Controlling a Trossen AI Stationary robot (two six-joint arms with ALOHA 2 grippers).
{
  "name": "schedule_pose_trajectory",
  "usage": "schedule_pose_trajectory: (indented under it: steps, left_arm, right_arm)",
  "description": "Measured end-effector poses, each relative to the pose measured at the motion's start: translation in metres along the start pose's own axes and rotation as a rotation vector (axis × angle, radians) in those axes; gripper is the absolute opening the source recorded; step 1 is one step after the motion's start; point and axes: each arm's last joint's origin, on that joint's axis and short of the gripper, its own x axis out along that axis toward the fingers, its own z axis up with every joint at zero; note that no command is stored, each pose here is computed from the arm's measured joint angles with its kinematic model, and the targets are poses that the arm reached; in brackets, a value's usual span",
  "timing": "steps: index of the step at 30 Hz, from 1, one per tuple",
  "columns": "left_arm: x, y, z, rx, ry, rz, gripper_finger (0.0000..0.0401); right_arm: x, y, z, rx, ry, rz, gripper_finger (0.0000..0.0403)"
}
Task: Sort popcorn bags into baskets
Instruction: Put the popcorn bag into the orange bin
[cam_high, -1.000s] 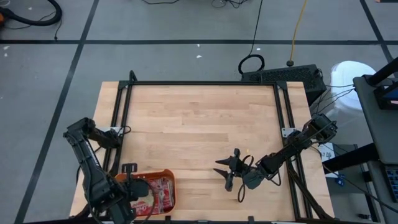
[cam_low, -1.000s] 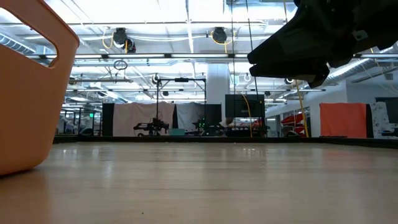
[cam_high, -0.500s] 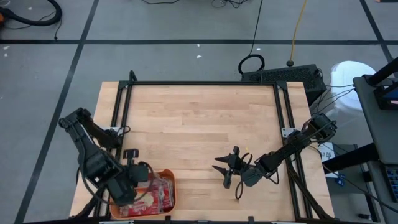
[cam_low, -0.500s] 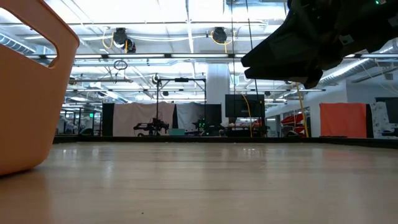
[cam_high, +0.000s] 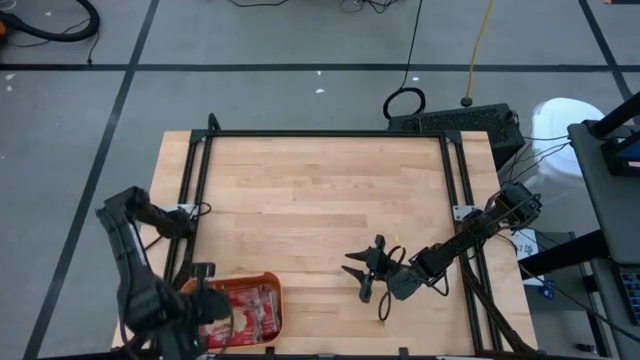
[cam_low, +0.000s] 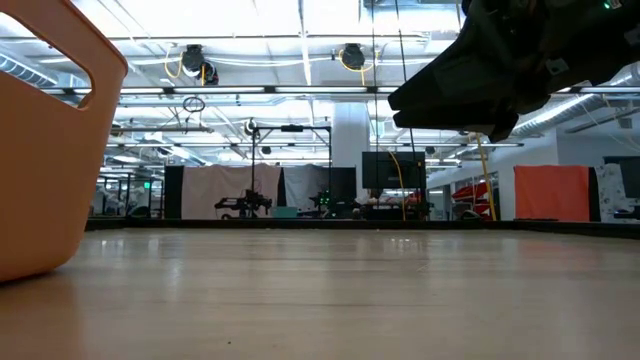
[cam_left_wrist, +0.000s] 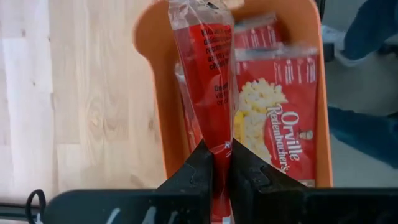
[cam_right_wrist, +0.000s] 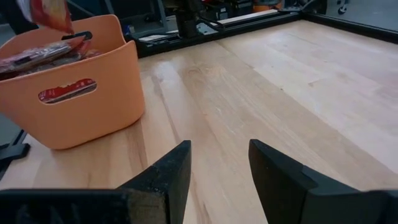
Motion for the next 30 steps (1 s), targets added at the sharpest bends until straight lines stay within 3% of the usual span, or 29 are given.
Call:
schedule_pose_trajectory:
  steps: [8, 14, 24, 30]
  left_arm:
    - [0.022, -0.021, -0.002, 0.006, 0.048, 0.054, 0.0025]
    - [0.025, -0.023, -0.002, -0.043, 0.063, 0.049, 0.0067]
    - [0.025, -0.035, 0.004, -0.050, 0.024, -0.082, 0.0079]
    - [0.024, -0.037, 0.005, -0.058, 0.011, -0.103, 0.0080]
  right_arm:
    - [0.004, -0.003, 0.002, 0.003, -0.003, -0.016, 0.0153]
    - [0.005, -0.005, 0.003, 0.009, -0.008, -0.021, 0.0153]
    - [0.005, -0.005, 0.003, 0.009, -0.008, -0.020, 0.0153]
    - [0.005, -0.005, 0.003, 0.009, -0.007, -0.018, 0.0153]
